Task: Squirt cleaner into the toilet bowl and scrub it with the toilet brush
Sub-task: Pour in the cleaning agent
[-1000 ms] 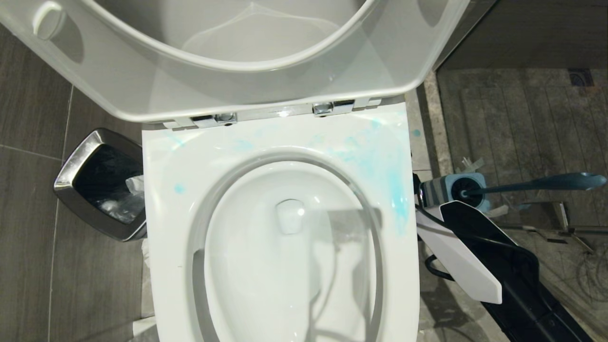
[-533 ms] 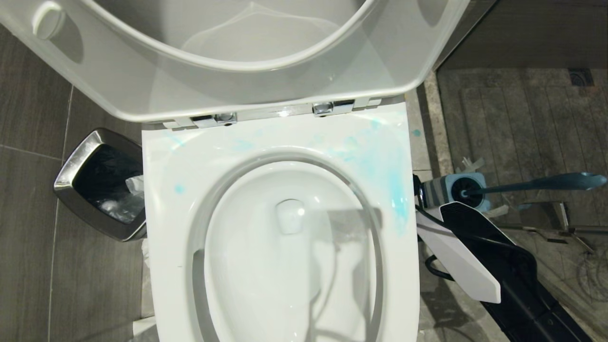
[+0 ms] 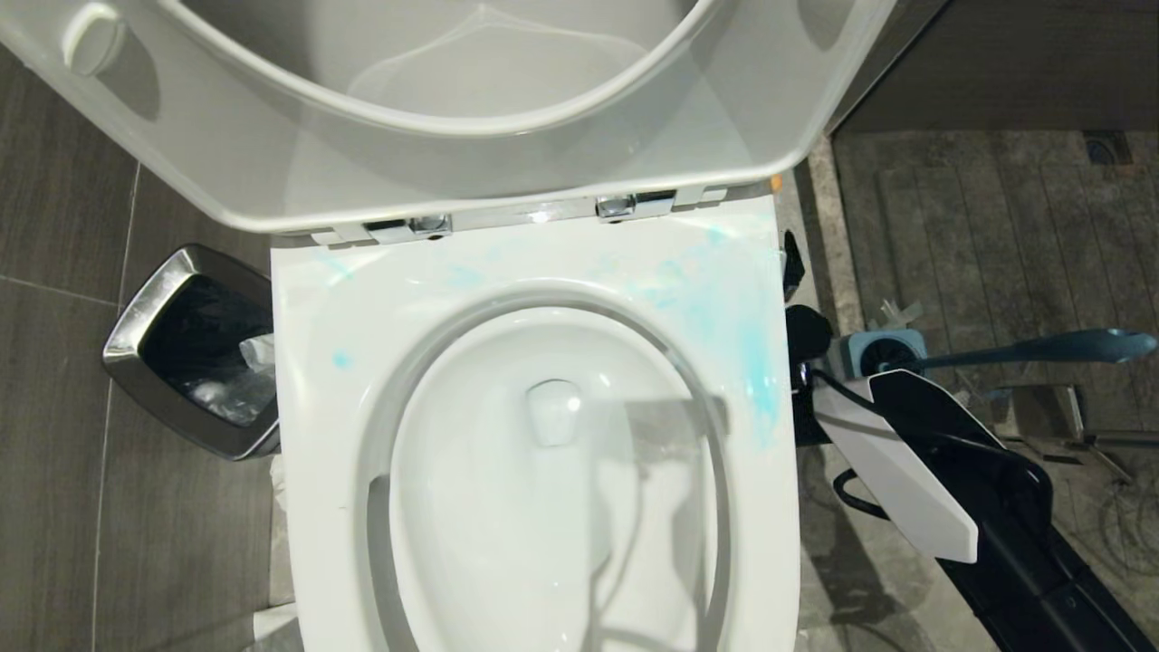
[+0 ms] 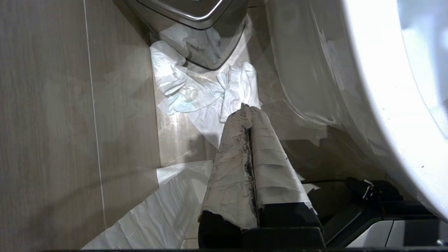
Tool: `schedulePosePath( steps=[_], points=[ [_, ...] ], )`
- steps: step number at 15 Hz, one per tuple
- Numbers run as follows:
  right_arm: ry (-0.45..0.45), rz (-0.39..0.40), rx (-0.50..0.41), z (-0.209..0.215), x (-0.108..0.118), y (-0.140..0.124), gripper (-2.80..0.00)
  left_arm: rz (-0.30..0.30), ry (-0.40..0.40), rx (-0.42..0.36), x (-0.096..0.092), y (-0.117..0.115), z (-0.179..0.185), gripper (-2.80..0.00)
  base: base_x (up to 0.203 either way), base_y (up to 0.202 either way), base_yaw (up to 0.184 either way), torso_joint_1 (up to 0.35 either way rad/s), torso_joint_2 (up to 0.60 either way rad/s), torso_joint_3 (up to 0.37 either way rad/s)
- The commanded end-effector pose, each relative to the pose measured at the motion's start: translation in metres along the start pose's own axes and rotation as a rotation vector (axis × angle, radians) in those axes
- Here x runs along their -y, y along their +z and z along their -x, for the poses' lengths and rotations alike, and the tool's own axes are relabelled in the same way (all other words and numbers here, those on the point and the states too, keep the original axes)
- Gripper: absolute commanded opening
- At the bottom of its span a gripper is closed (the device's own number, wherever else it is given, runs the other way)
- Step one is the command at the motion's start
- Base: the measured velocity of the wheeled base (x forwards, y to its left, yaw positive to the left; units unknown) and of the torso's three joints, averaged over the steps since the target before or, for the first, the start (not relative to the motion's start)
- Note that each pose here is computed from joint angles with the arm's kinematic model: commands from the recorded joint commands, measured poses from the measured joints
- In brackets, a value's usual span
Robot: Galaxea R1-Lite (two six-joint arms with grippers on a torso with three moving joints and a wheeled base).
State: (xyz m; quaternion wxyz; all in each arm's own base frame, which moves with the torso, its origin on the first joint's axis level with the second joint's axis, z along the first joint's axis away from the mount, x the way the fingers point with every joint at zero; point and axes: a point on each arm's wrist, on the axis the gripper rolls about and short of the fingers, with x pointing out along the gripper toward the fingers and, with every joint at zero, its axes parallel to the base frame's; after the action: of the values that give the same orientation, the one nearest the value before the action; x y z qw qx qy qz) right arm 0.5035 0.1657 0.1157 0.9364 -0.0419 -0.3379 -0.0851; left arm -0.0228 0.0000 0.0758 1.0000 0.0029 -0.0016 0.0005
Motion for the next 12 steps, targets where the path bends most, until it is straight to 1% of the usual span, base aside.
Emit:
schedulePosePath(
  steps=[1,5,12],
  points=[
    [-0.027,0.018,0.009,-0.006,0.012,-0.001,0.0,0.0,0.001,0.0,0.0,0.0,0.0,-2.8,0.0,0.0,0.0,0.0,0.0,0.0],
    [-0.036,0.047,0.008,-0.008,0.018,-0.003,0.0,0.0,0.001,0.0,0.0,0.0,0.0,-2.8,0.0,0.0,0.0,0.0,0.0,0.0],
    [-0.054,0.096,0.025,-0.016,0.026,0.007,0.0,0.0,0.001,0.0,0.0,0.0,0.0,-2.8,0.0,0.0,0.0,0.0,0.0,0.0]
  ],
)
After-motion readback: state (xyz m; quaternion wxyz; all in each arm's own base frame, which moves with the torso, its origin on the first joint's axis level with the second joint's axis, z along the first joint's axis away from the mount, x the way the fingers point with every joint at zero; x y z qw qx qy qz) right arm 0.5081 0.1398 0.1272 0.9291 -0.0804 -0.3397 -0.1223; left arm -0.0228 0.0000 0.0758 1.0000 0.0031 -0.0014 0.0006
